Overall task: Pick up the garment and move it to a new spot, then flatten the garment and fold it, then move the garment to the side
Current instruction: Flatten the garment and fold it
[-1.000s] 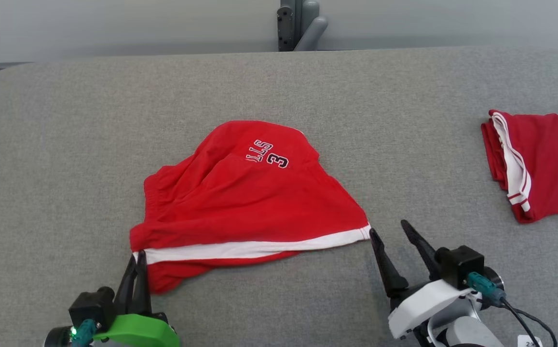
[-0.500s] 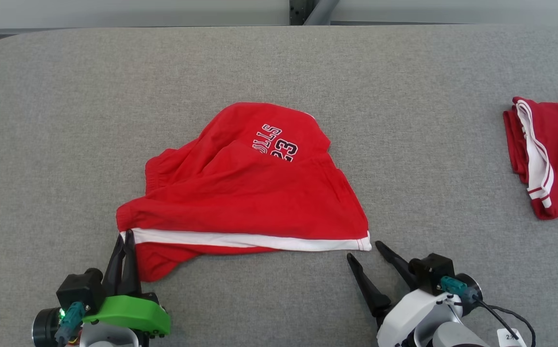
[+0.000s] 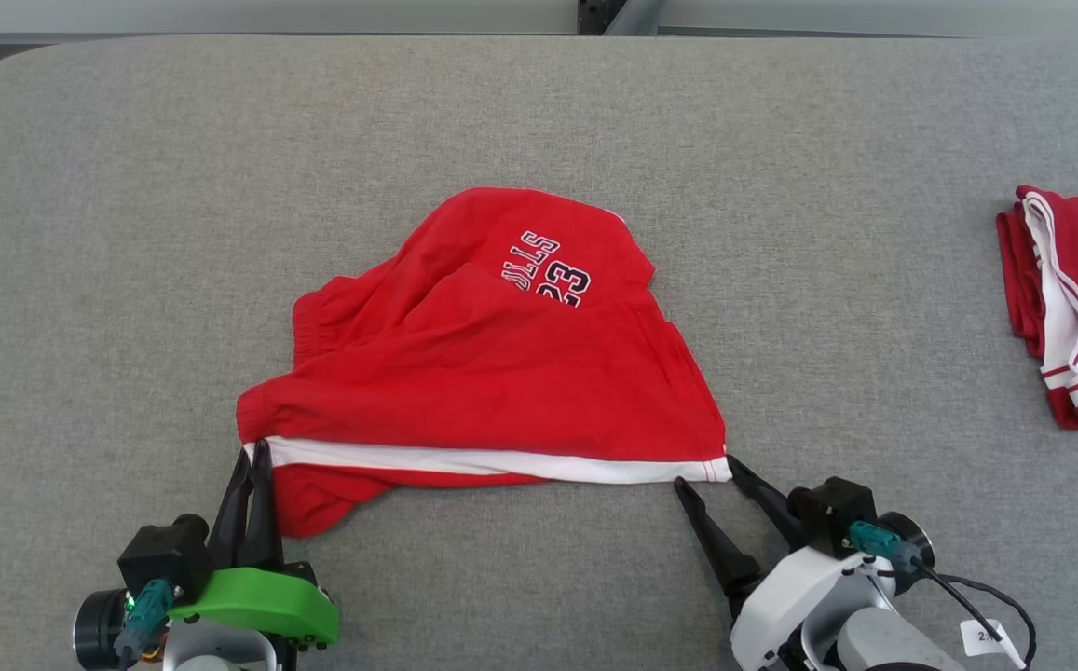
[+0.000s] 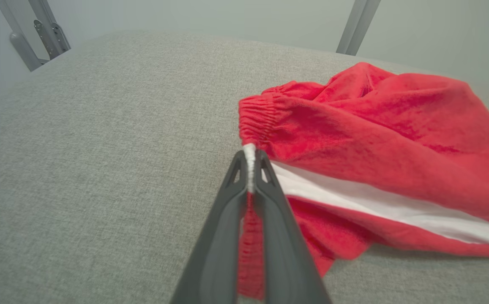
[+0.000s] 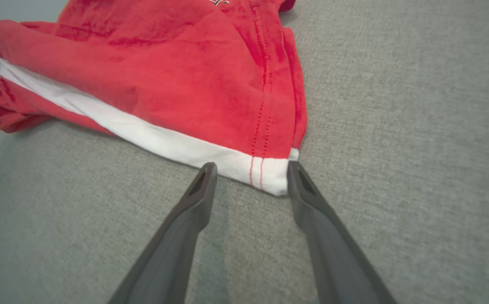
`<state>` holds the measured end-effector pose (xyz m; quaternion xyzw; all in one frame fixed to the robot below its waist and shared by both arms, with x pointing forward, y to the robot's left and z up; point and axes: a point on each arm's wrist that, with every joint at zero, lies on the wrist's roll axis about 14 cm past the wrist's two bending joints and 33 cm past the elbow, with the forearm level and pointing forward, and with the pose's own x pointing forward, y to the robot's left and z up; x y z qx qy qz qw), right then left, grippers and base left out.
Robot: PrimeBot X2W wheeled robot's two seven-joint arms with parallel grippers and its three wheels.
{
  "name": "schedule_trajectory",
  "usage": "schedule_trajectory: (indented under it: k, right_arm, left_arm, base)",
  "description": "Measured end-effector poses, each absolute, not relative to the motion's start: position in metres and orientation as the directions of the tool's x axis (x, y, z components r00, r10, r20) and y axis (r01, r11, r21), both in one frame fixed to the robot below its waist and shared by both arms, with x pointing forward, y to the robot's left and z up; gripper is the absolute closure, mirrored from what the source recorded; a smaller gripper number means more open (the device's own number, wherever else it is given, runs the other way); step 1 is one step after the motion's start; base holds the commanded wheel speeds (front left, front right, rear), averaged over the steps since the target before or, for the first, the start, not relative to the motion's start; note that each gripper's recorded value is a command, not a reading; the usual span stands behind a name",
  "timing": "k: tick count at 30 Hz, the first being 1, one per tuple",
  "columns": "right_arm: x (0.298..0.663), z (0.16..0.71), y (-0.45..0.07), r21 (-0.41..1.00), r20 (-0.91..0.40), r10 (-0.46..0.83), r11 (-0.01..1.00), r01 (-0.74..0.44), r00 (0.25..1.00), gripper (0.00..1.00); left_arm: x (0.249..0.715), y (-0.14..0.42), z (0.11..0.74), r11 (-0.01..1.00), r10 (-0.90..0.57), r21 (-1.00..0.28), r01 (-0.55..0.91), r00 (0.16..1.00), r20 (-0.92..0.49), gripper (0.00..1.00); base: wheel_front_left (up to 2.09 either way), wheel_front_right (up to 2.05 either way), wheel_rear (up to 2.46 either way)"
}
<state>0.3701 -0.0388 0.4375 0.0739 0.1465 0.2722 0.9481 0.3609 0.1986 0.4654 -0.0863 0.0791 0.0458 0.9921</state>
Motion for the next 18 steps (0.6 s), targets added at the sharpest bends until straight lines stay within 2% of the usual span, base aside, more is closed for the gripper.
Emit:
schedule_trajectory:
  k: [4,5,7,8,9,10,14,18]
  right_arm:
    - [0.37,0.432,-0.038,0.219,-0.253,0.539,0.841,-0.495,0.804,0.28]
    - [0.371,0.431,-0.038,0.218,-0.256,0.537,0.842,-0.494,0.804,0.36]
    - [0.374,0.43,-0.039,0.215,-0.26,0.535,0.843,-0.493,0.804,0.58]
    - [0.374,0.429,-0.038,0.214,-0.261,0.536,0.843,-0.493,0.803,0.73]
    - [0.375,0.429,-0.038,0.213,-0.262,0.536,0.843,-0.493,0.803,0.95]
    - [0.375,0.429,-0.038,0.212,-0.262,0.535,0.844,-0.493,0.803,1.0]
    - [0.38,0.439,-0.039,0.209,-0.23,0.53,0.846,-0.491,0.816,1.0]
    - [0.388,0.47,-0.043,0.205,-0.139,0.514,0.851,-0.483,0.847,1.0]
  left_arm:
    - [0.36,0.2,0.464,0.981,0.08,-0.163,-0.108,0.982,-0.169,1.0]
    - [0.36,0.2,0.464,0.981,0.081,-0.162,-0.109,0.982,-0.17,1.0]
    - [0.36,0.2,0.463,0.981,0.081,-0.162,-0.109,0.982,-0.172,1.0]
    - [0.361,0.2,0.463,0.981,0.081,-0.162,-0.11,0.982,-0.173,1.0]
    - [0.361,0.2,0.463,0.981,0.081,-0.162,-0.11,0.981,-0.174,1.0]
    - [0.361,0.2,0.462,0.981,0.081,-0.162,-0.109,0.981,-0.174,1.0]
    - [0.363,0.199,0.469,0.981,0.076,-0.165,-0.102,0.985,-0.153,1.0]
    - [0.366,0.197,0.489,0.983,0.06,-0.165,-0.075,0.994,-0.091,1.0]
  base:
    - [0.0,0.0,0.0]
    - [0.0,0.0,0.0]
    - [0.0,0.0,0.0]
    - [0.0,0.0,0.0]
    - [0.0,0.0,0.0]
    - [0.0,0.0,0.0]
    - [0.0,0.0,0.0]
    - [0.0,0.0,0.0]
